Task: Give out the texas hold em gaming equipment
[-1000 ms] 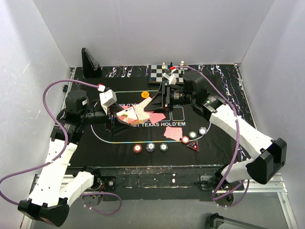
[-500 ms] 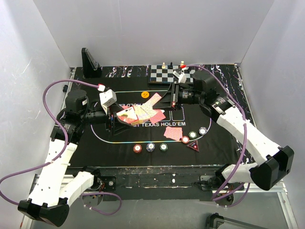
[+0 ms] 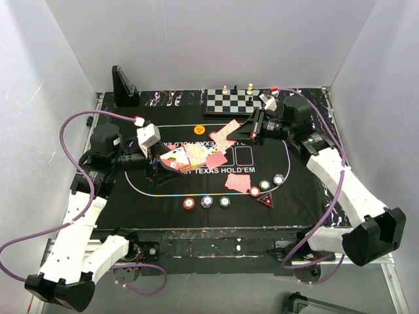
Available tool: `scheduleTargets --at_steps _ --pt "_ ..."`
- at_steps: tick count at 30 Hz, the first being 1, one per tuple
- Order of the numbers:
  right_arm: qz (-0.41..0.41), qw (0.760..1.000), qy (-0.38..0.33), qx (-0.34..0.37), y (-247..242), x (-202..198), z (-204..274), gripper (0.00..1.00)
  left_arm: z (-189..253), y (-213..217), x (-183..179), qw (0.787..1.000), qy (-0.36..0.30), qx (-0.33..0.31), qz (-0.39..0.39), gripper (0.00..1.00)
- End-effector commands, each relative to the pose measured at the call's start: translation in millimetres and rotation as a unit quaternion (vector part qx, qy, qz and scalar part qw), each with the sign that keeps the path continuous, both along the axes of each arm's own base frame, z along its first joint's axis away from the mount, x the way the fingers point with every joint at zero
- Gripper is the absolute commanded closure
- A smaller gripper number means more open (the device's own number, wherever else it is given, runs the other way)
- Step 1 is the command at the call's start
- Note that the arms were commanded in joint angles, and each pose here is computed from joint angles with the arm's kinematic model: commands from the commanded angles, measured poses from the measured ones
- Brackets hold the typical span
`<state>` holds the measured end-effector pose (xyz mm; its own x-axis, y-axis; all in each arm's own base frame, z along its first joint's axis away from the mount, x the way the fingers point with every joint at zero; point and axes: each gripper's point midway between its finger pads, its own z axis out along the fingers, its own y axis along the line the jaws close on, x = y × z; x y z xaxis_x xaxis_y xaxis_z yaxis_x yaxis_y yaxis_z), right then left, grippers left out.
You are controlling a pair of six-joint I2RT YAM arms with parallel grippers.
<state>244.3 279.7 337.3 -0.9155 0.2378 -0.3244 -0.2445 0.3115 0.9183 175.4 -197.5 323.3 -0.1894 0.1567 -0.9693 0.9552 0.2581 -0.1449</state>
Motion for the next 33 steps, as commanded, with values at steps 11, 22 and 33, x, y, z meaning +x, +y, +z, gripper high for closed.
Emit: scheduleTargets --at_steps 11,22,33 --pt "0.006 0.987 0.104 -0.118 48 83 -175 0.99 10 0 -13 0.999 -0.026 -0.02 -0.016 1.0" --pt "-0.017 0.977 0.115 -0.177 82 113 -240 0.99 9 2 -17 0.999 -0.027 -0.018 -0.015 1.0" --pt "-0.032 0.966 0.145 -0.214 77 116 -285 0.99 10 2 -20 0.999 -0.028 -0.022 -0.018 1.0"
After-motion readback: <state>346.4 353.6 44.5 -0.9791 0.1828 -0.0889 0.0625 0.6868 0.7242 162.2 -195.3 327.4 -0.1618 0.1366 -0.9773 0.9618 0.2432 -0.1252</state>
